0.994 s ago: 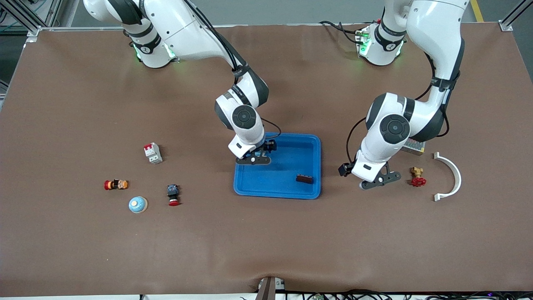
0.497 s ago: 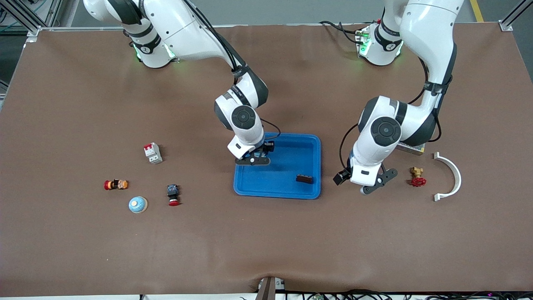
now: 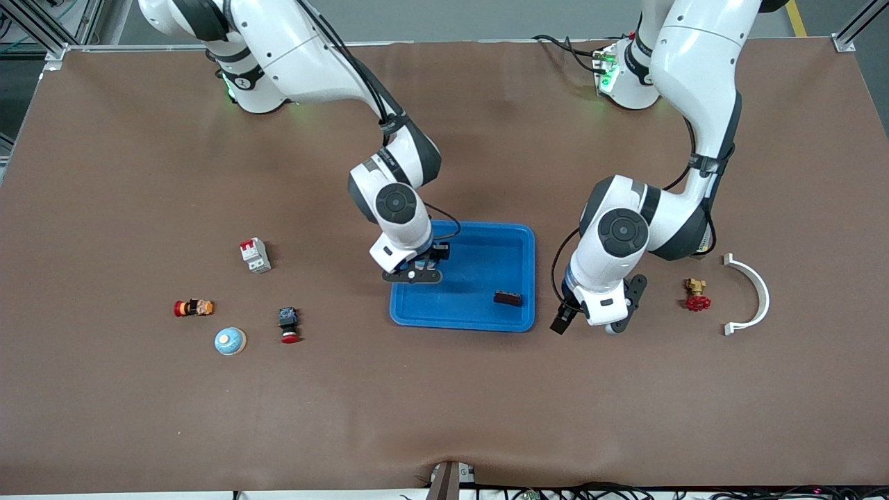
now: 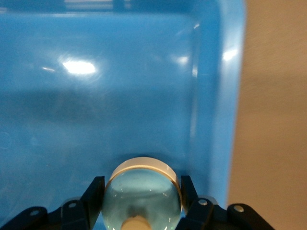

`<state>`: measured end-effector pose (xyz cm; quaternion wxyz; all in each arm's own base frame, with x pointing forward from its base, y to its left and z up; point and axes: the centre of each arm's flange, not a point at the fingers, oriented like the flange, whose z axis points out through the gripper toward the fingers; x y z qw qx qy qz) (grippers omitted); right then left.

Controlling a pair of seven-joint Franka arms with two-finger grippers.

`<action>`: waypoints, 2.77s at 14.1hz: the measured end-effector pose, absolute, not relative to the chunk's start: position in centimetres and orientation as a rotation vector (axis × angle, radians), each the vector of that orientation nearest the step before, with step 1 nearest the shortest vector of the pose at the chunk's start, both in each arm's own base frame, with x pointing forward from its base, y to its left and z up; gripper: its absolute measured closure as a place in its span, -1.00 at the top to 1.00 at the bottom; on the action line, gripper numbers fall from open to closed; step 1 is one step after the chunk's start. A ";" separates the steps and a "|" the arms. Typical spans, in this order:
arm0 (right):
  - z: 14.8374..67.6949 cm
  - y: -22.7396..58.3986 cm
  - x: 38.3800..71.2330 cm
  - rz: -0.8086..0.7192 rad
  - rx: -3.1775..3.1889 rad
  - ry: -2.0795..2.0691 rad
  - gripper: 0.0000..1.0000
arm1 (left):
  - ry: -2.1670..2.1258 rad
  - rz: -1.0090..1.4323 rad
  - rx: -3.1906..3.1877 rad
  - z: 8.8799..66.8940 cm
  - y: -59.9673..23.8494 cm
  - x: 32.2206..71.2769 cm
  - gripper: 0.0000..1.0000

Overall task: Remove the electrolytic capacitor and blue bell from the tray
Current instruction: 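Lift the bell with the right gripper while the left gripper reaches capacitor, then carry the bell with the right gripper while the left gripper grasps capacitor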

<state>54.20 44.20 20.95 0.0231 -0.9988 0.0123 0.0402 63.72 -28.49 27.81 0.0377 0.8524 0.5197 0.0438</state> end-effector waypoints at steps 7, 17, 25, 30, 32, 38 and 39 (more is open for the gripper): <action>32.5 31.4 62.3 0.312 -3.071 -0.168 0.38 | 1.723 0.133 2.551 25.3 -33.8 61.0 1.00; 36.2 11.2 67.5 0.406 -2.941 -0.543 0.38 | 1.932 0.115 2.417 23.7 -34.6 60.4 1.00; 38.6 3.9 65.4 0.387 -2.953 -0.724 0.38 | 1.913 0.098 2.472 20.9 -36.3 59.0 1.00; 36.8 -4.3 65.1 0.307 -2.913 -0.817 0.38 | 1.898 0.099 2.480 21.0 -37.0 58.7 1.00; 35.4 -6.5 64.8 0.256 -2.912 -0.856 0.38 | 1.898 0.100 2.480 20.6 -37.2 58.9 1.00; 29.3 -11.1 62.6 0.204 -2.902 -0.917 0.38 | 1.881 0.111 2.491 19.1 -38.1 59.6 1.00; 28.6 -11.6 62.3 0.194 -2.906 -0.919 0.38 | 1.879 0.111 2.494 18.9 -38.3 59.6 1.00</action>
